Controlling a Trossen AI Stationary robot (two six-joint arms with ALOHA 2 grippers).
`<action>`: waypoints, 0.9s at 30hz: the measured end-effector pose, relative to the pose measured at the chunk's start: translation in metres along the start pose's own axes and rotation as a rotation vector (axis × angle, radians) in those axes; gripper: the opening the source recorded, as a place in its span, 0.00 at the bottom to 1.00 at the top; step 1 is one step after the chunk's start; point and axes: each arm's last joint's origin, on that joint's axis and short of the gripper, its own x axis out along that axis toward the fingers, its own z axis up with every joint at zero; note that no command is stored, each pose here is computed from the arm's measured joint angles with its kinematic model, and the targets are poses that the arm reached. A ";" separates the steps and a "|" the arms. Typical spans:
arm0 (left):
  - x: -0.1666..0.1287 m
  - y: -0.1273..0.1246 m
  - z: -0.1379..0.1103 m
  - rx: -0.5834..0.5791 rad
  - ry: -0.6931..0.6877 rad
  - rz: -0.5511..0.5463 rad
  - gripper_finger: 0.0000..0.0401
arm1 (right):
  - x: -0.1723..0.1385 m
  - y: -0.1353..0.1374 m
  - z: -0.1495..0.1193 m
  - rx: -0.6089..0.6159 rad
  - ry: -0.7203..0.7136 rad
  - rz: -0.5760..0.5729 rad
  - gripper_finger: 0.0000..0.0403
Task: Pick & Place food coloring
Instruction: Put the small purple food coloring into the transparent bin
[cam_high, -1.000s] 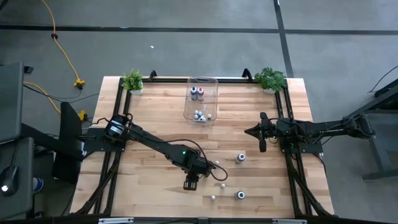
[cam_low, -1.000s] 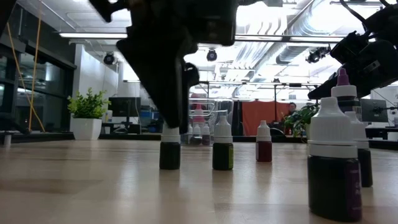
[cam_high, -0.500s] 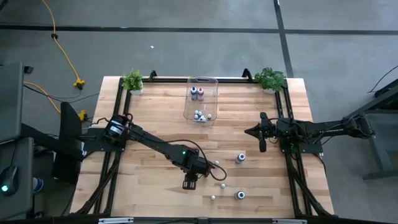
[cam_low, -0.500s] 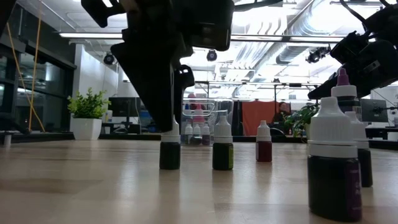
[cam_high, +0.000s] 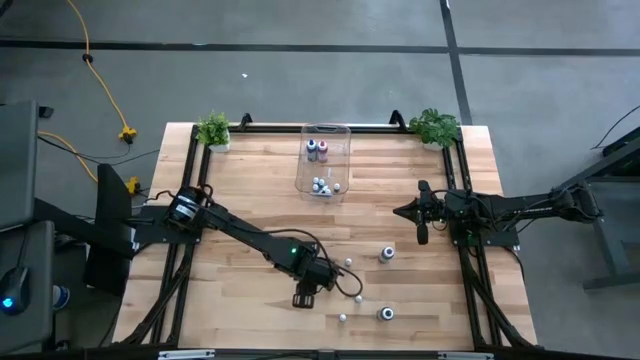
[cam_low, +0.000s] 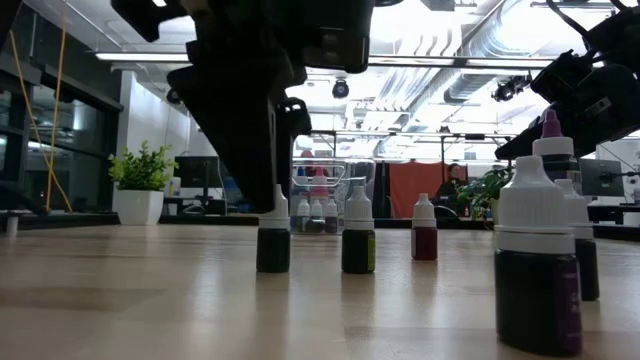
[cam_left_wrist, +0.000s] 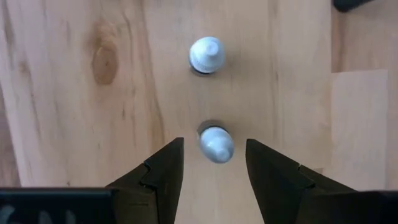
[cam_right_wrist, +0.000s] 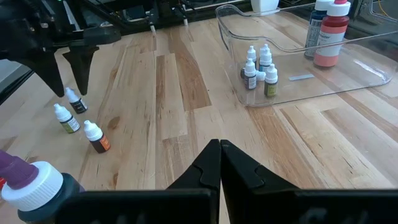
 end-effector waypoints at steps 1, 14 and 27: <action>0.000 0.000 0.000 0.000 -0.002 0.006 0.42 | 0.000 0.000 0.000 0.000 0.000 0.000 0.00; 0.000 0.000 0.002 0.000 -0.022 0.007 0.39 | 0.000 0.000 0.000 0.000 0.000 0.000 0.00; 0.000 0.000 0.001 0.000 -0.016 0.004 0.22 | 0.000 0.000 0.000 0.000 0.000 0.000 0.00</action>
